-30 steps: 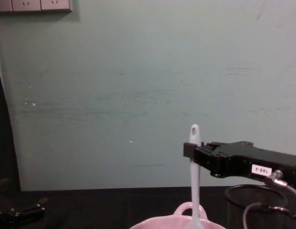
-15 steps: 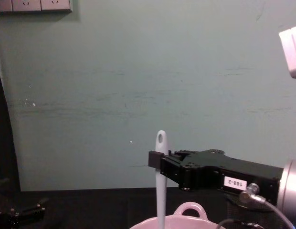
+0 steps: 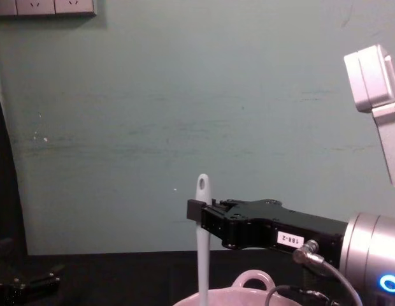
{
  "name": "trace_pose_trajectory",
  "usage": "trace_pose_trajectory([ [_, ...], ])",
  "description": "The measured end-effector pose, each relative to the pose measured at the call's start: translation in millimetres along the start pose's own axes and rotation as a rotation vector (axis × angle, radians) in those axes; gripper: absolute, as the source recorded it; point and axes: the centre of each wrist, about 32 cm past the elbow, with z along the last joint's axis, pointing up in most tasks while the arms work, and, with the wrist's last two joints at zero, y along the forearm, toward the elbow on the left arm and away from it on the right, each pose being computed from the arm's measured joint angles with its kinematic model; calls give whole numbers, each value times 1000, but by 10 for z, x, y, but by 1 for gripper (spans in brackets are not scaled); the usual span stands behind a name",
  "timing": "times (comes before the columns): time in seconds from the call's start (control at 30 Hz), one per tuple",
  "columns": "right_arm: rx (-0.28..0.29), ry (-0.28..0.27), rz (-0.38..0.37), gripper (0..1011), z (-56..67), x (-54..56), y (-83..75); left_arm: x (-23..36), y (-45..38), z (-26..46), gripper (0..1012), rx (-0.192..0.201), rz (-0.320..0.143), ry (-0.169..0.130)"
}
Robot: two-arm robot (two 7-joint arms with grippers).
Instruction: Use the one hand to pick up the spoon and stir the clear water in the bowl.
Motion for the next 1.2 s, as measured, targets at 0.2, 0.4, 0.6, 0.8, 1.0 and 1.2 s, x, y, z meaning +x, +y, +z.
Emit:
trace_pose_trajectory([
  [0.2, -11, -25, -65, 114, 5, 117, -8, 0, 0, 0, 1005, 0, 0, 0],
  [0.4, -20, -52, -126, 114, 42, 228, -113, 0, 0, 0, 1005, 0, 0, 0],
  [0.6, -24, -66, -151, 114, 75, 283, -216, 0, 0, 0, 1005, 0, 0, 0],
  [0.8, -34, -77, -152, 114, 107, 275, -307, 0, 0, 0, 1005, 0, 0, 0],
  [1.0, -44, -83, -117, 114, 121, 194, -339, 0, 0, 0, 1005, 0, 0, 0],
  [1.2, -45, -88, -59, 114, 128, 29, -303, 0, 0, 0, 1005, 0, 0, 0],
])
